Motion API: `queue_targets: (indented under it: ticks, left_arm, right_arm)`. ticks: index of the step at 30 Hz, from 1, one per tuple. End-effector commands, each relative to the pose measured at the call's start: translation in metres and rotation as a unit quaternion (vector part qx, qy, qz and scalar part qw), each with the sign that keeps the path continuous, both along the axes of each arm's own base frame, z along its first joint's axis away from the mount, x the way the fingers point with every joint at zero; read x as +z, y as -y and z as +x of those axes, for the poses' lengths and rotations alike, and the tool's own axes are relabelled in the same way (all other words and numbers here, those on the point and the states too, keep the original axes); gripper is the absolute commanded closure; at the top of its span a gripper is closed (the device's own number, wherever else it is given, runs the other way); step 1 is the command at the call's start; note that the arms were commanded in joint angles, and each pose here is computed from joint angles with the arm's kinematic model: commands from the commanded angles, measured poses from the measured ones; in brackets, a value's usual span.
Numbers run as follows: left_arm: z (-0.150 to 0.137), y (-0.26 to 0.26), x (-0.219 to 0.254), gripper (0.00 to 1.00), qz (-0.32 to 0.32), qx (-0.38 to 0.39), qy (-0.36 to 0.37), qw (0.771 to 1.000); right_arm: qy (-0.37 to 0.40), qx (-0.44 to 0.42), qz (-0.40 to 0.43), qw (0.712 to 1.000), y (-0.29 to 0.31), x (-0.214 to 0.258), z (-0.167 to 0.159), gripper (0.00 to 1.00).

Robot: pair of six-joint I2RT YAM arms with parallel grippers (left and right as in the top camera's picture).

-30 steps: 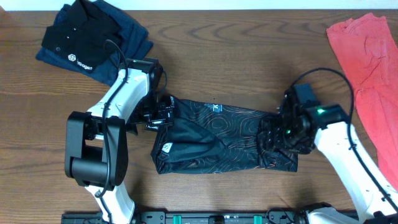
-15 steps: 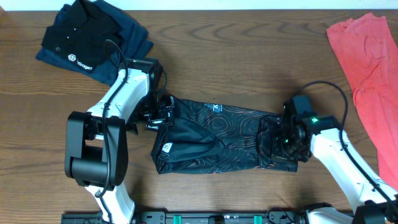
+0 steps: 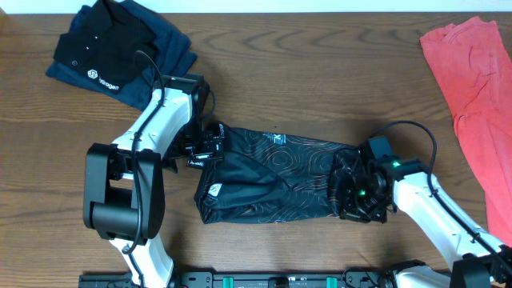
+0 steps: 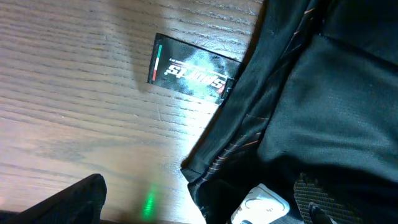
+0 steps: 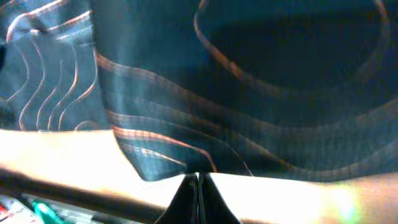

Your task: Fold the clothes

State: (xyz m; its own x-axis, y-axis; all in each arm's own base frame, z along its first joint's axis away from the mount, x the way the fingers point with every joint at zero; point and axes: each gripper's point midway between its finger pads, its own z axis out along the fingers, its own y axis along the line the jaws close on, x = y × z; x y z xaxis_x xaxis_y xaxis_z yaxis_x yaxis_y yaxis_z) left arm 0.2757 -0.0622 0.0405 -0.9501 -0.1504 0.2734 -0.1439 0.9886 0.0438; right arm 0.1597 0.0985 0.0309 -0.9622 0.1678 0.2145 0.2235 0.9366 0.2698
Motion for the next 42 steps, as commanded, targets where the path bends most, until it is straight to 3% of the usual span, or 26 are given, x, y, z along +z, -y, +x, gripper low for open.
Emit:
queue_targets:
  ticks: [1, 5, 7, 10, 18, 25, 35, 42]
  left_arm:
    - [-0.002, -0.002, 0.002, 0.02, 0.0, 0.001, 0.0, 1.0]
    - [-0.001, -0.002, 0.002, 0.02, 0.0, 0.001, 0.001, 1.0]
    - [-0.001, -0.002, 0.002, 0.02, 0.0, 0.001, 0.002, 1.0]
    - [-0.001, -0.002, 0.002, 0.02, 0.0, 0.001, 0.002, 1.0]
    - [0.001, -0.001, 0.002, 0.02, -0.001, 0.001, 0.006, 1.0]
    - [0.001, -0.001, 0.002, 0.02, -0.001, 0.001, 0.006, 1.0]
    - [0.001, -0.001, 0.002, 0.02, -0.001, 0.001, 0.006, 1.0]
    - [0.001, -0.001, 0.002, 0.02, -0.001, 0.001, 0.006, 1.0]
  right_arm:
    - [0.055, -0.005, -0.016, 0.998, 0.001, 0.034, 0.031, 0.99]
    - [0.12, -0.015, -0.064, 0.991, 0.019, 0.073, 0.066, 0.92]
    - [0.156, -0.012, -0.058, 0.986, 0.02, 0.088, 0.085, 0.86]
    - [0.181, -0.022, -0.051, 0.982, 0.021, 0.093, 0.1, 0.84]
    - [0.092, -0.015, -0.073, 0.993, 0.024, 0.041, 0.091, 0.89]
    - [0.064, -0.013, -0.068, 0.996, 0.018, -0.001, 0.109, 0.91]
    - [0.082, 0.004, 0.045, 0.996, -0.028, -0.035, 0.139, 0.9]
    - [0.108, 0.017, 0.036, 0.993, -0.027, -0.013, 0.155, 0.91]
